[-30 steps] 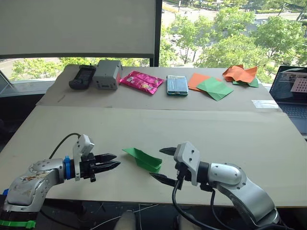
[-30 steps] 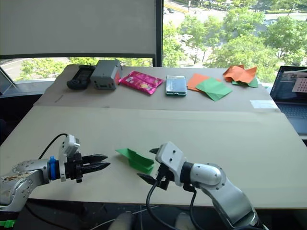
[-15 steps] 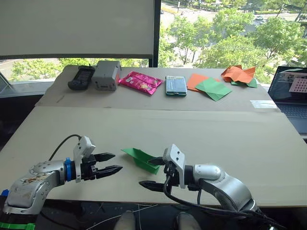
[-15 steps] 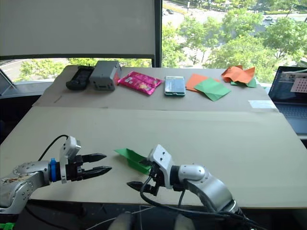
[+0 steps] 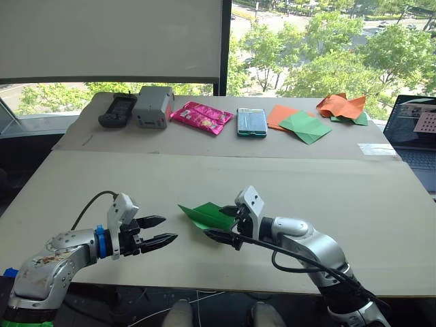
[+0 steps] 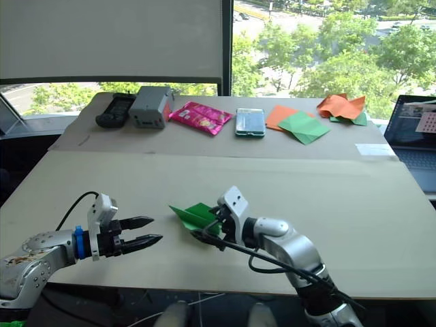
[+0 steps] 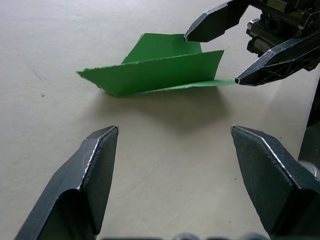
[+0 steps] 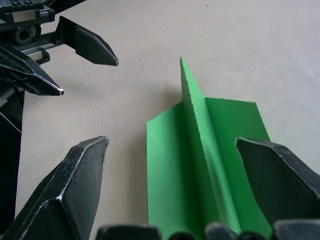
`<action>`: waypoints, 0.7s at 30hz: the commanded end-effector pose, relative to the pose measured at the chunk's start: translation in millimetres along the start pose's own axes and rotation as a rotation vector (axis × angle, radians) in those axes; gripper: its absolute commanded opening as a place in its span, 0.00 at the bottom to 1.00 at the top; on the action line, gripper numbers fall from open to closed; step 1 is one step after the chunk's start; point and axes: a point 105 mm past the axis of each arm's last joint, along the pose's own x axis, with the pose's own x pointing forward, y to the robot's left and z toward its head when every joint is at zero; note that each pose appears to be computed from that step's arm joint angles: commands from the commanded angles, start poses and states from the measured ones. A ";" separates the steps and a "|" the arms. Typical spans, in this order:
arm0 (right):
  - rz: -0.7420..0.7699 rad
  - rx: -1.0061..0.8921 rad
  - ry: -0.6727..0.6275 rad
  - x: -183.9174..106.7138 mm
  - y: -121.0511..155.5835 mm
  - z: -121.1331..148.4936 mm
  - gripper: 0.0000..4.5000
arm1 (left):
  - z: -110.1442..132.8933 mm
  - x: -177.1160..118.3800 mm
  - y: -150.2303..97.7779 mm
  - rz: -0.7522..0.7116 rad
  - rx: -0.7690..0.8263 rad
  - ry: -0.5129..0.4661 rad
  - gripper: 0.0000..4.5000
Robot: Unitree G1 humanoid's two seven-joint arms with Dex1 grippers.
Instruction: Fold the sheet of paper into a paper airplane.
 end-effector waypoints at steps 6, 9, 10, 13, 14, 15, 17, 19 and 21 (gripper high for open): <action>-0.066 -0.128 -0.033 -11.3 -8.1 25.2 1.00 | 15.5 -1.8 -6.9 -0.025 0.052 -0.048 0.85; -0.084 -0.196 0.005 -11.7 -11.1 20.9 1.00 | 16.9 -1.8 -6.3 -0.026 0.053 -0.051 0.85; -0.084 -0.218 0.008 -11.2 -10.5 19.7 1.00 | 16.8 -1.5 -6.1 -0.026 0.053 -0.051 0.85; -0.088 -0.253 0.023 -9.7 -9.7 15.3 1.00 | 16.2 -0.7 -6.2 -0.026 0.052 -0.051 0.85; -0.093 -0.260 0.028 -9.2 -9.9 12.9 1.00 | 16.0 -0.5 -6.5 -0.026 0.052 -0.051 0.85; -0.095 -0.271 0.038 -8.7 -9.7 9.7 1.00 | 15.7 -0.4 -6.7 -0.027 0.051 -0.050 0.85; -0.101 -0.281 0.039 -8.1 -9.9 7.0 1.00 | 15.3 -0.3 -6.6 -0.026 0.050 -0.048 0.85; -0.104 -0.288 0.041 -7.7 -10.2 5.2 1.00 | 15.2 -0.5 -6.1 -0.023 0.050 -0.046 0.85; -0.105 -0.296 0.046 -7.4 -10.4 2.6 0.95 | 14.9 -0.7 -5.3 -0.019 0.048 -0.044 0.85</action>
